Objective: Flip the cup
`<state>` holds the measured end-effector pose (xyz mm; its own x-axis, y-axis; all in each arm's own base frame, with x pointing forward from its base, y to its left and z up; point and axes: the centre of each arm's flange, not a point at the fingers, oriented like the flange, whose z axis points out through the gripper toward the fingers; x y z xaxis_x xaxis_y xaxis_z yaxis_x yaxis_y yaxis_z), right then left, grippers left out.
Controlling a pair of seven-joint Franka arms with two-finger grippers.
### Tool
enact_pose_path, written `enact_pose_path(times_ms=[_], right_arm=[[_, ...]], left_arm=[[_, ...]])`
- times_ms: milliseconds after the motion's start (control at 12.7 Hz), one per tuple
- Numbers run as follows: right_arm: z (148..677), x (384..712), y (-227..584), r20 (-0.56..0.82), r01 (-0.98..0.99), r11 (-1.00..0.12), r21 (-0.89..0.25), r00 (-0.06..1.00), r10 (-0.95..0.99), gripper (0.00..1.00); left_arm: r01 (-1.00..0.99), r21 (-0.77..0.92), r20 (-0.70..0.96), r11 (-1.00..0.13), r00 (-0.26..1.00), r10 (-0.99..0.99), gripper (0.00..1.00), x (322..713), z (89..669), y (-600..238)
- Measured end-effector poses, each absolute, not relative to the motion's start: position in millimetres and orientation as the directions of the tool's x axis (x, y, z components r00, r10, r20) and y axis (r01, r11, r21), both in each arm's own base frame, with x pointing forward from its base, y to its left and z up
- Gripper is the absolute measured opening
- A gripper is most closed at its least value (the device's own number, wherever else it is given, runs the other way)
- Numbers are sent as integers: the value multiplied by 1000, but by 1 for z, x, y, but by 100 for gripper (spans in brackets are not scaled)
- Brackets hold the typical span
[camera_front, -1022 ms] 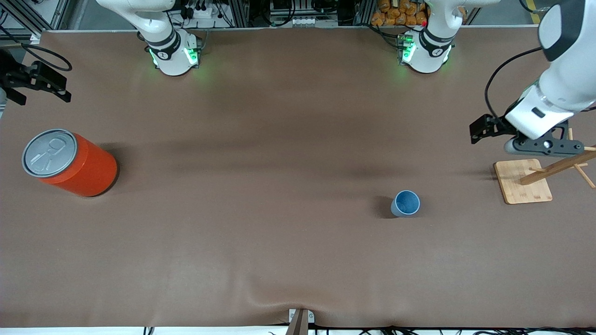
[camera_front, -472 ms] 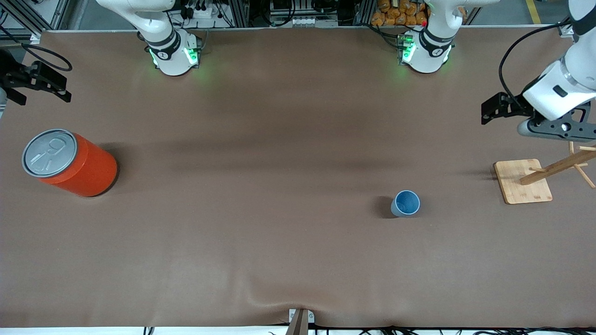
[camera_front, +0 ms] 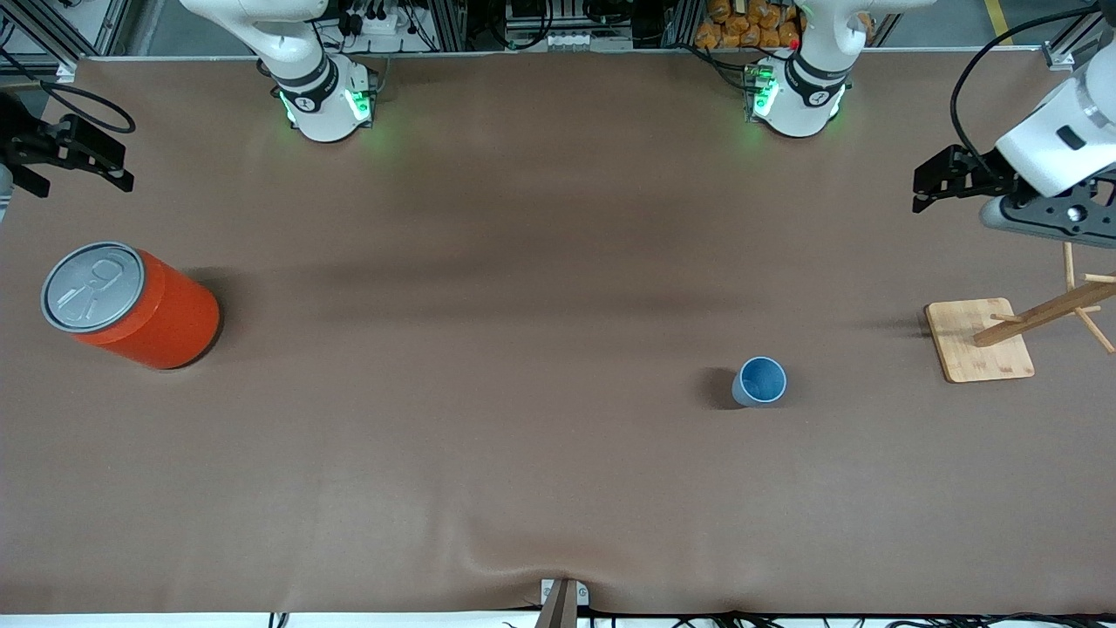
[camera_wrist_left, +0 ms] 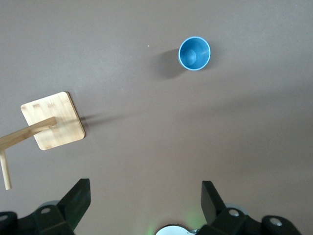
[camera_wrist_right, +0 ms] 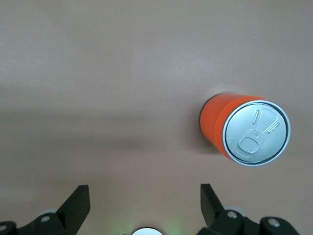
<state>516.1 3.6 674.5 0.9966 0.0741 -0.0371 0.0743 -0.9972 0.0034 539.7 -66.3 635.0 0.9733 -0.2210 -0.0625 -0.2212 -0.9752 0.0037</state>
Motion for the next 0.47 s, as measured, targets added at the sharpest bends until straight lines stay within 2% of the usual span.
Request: enact_pose_path(times_ms=[472], right_arm=[[674, 516, 4, -37, 74, -997, 2, 997, 74, 100]], left_arm=[[-159, 0, -46, -987, 986, -159, 100, 542, 641, -57]])
